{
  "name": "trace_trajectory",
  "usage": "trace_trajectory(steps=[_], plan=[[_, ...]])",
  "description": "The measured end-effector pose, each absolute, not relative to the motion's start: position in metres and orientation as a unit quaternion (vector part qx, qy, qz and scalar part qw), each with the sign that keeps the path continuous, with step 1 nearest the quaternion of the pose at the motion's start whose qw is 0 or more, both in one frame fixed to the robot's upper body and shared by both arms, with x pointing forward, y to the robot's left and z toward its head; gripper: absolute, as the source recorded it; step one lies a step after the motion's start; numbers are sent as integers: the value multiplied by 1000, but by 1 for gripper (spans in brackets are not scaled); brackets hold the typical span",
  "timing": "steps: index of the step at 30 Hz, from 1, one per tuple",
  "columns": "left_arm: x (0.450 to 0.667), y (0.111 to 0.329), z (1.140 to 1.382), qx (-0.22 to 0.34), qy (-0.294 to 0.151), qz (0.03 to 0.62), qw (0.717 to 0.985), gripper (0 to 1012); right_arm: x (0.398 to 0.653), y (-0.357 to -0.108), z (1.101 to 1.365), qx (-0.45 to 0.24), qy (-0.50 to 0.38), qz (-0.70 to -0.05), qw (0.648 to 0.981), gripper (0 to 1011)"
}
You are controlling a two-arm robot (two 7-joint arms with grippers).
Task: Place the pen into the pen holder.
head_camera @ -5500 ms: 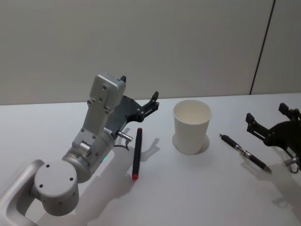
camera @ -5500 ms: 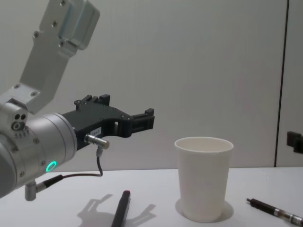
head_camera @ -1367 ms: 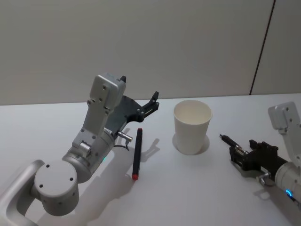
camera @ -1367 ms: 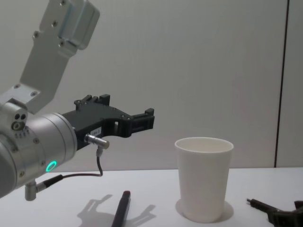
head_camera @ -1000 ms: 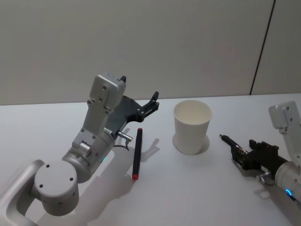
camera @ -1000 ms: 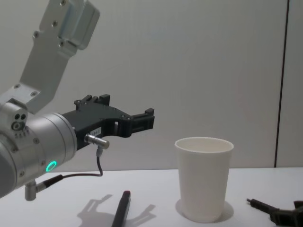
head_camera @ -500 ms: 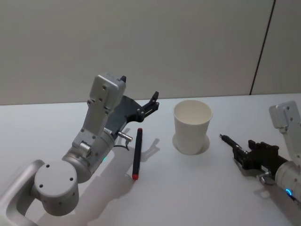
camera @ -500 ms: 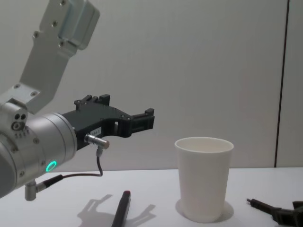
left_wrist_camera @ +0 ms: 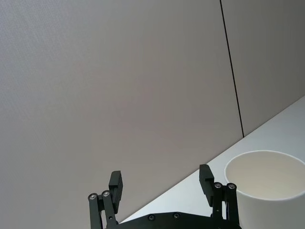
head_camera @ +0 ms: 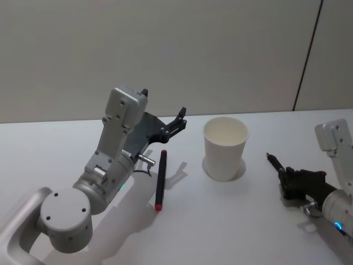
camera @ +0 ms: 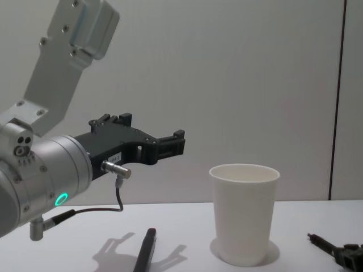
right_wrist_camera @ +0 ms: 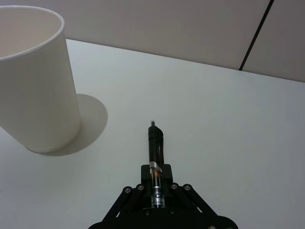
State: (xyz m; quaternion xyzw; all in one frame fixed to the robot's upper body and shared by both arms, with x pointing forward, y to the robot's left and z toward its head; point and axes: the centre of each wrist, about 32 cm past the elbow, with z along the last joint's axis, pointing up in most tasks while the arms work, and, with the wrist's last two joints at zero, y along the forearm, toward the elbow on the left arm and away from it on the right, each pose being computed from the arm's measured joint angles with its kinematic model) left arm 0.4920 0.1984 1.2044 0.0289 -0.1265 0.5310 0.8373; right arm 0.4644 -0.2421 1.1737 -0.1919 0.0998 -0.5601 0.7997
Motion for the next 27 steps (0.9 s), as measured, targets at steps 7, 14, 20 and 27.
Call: trace_trajectory(steps=[7,14,20,27], plan=[[492,198,1204,29,-126,531,837,1001,464,-242,1174,-191,99,-560,800,122],[492,198,1204,29,-126,531,837,1001,465,-242,1174,-188,97,-558,802,122],[492,198,1204,29,-127,531,837,1001,465,-243,1174,-172,85,-554,810,122],[492,198,1204,29,-126,531,837,1001,466,-246,1175,-141,63,-547,823,122]])
